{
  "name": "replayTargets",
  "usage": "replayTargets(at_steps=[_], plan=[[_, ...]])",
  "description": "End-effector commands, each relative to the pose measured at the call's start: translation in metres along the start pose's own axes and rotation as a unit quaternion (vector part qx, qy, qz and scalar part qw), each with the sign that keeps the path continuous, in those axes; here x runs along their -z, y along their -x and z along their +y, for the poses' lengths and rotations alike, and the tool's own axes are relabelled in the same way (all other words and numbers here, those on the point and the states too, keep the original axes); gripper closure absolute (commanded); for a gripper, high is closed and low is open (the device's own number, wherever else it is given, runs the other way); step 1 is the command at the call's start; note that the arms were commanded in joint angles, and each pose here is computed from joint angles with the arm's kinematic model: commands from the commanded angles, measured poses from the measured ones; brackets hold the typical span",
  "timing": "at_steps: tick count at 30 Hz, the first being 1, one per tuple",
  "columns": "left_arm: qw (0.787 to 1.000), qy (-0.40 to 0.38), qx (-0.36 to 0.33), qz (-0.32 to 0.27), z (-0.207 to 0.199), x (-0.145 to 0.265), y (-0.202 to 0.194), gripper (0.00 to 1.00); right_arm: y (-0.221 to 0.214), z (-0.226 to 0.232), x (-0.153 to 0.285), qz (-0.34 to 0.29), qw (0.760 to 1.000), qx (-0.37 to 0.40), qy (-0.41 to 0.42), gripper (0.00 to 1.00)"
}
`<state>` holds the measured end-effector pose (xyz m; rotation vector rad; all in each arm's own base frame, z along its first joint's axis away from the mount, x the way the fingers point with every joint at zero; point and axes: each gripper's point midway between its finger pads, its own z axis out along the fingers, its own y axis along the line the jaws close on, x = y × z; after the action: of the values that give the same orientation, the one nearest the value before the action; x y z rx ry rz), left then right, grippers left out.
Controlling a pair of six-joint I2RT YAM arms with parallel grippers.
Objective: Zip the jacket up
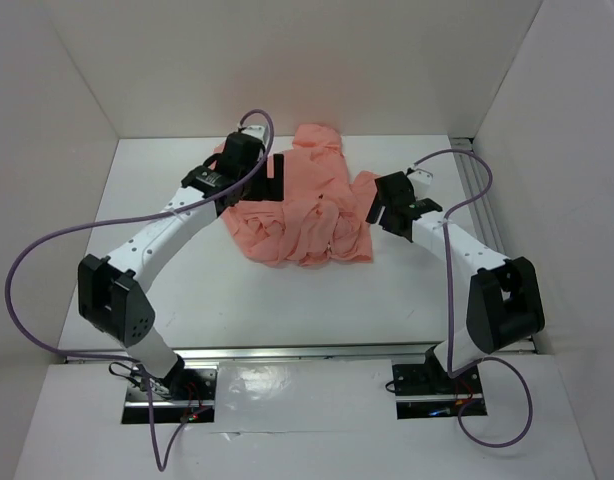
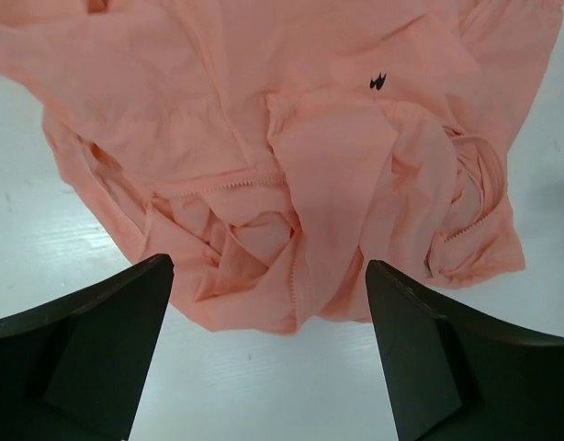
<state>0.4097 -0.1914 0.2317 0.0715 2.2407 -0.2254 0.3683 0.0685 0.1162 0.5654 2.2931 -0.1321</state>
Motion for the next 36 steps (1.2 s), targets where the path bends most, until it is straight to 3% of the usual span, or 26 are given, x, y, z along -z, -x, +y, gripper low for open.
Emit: replayTargets(at_steps=[1,5,8,9,14,24,25,36], plan=[[0.997,-0.029,0.052,0.04,-0.001,-0.003,-0.01,0.01,0.001,-0.002,-0.001,-0.004,1.0,-0.014,-0.005,0.01],[0.992,-0.06,0.072,0.087,-0.006,-0.015,-0.025,0.01,0.002,0.004,-0.001,-0.003,1.0,-0.01,0.009,0.01],[0.989,-0.051,0.074,0.115,-0.003,-0.029,-0.033,0.07,0.001,0.006,0.001,-0.004,1.0,-0.006,0.025,0.01],[0.989,-0.054,0.074,0.118,-0.005,-0.033,-0.033,0.16,0.004,0.006,0.005,-0.009,1.0,-0.009,0.029,0.01],[0.981,-0.074,0.098,0.148,-0.014,-0.064,-0.042,0.22,-0.004,0.0,0.008,-0.006,0.999,-0.003,0.034,0.01],[0.973,-0.099,0.12,0.172,-0.023,-0.129,-0.032,0.24,-0.008,-0.002,0.008,-0.001,1.0,0.0,0.031,0.01],[0.972,-0.089,0.122,0.18,-0.025,-0.131,-0.036,0.28,-0.01,-0.004,0.008,0.003,1.0,0.002,0.027,0.01],[0.967,-0.039,0.075,0.242,-0.027,-0.147,-0.093,0.26,-0.006,-0.005,0.008,-0.001,1.0,0.003,0.019,0.01]])
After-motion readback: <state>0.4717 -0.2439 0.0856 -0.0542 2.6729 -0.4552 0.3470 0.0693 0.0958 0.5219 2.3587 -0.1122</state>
